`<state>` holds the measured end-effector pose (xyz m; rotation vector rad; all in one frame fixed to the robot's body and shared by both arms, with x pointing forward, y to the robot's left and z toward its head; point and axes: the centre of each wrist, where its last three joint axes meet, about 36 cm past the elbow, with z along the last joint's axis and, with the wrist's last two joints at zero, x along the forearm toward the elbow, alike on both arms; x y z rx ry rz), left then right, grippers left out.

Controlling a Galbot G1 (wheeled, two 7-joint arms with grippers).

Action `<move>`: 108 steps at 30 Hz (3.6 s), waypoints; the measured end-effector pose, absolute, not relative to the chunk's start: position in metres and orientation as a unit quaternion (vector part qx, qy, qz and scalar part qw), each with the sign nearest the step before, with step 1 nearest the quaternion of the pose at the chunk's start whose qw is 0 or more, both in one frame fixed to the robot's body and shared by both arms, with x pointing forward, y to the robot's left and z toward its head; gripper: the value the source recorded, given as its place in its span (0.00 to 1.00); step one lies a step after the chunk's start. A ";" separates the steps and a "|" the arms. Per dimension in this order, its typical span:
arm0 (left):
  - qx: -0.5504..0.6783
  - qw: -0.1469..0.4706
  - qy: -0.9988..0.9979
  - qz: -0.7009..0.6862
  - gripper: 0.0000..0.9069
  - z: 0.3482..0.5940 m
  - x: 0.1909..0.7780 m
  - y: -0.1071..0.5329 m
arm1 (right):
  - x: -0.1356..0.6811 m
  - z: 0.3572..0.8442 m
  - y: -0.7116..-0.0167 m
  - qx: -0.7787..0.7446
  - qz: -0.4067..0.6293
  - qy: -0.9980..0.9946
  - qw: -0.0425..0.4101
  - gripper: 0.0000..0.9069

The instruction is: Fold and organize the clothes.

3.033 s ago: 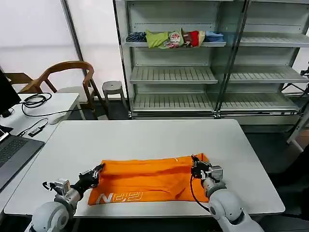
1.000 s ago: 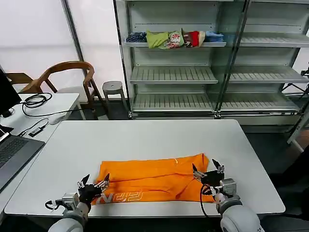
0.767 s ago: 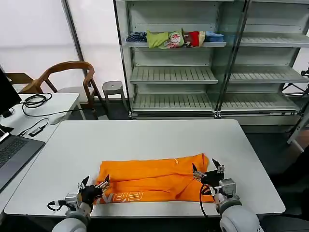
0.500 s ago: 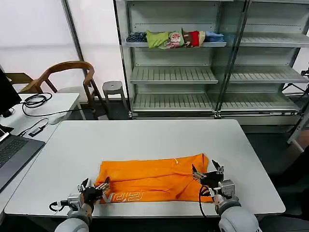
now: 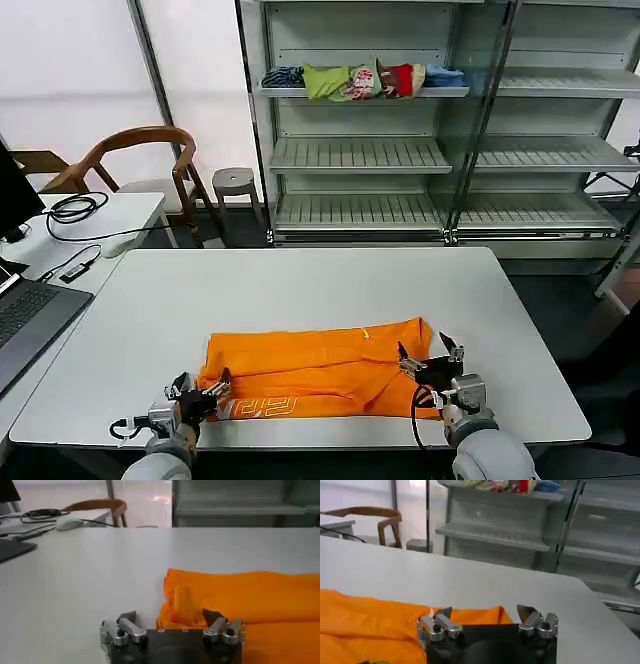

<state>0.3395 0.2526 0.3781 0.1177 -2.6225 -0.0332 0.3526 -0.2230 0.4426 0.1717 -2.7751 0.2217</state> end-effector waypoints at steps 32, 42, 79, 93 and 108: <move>0.032 0.253 -0.966 -0.036 0.02 0.374 0.337 0.255 | 0.355 0.444 -0.225 0.061 0.085 -0.979 0.174 1.00; 0.074 0.241 -0.965 -0.076 0.01 0.391 0.338 0.287 | 0.359 0.444 -0.226 0.063 0.090 -0.979 0.171 1.00; -0.075 0.115 -0.989 -0.056 0.01 0.450 0.331 0.209 | 0.354 0.451 -0.244 0.031 0.110 -0.980 0.165 1.00; -0.124 0.099 -0.987 -0.023 0.02 0.440 0.340 0.157 | 0.359 0.451 -0.248 0.027 0.118 -0.979 0.165 1.00; -0.176 0.102 -0.979 0.010 0.02 0.437 0.344 0.117 | 0.364 0.451 -0.252 0.023 0.121 -0.979 0.165 1.00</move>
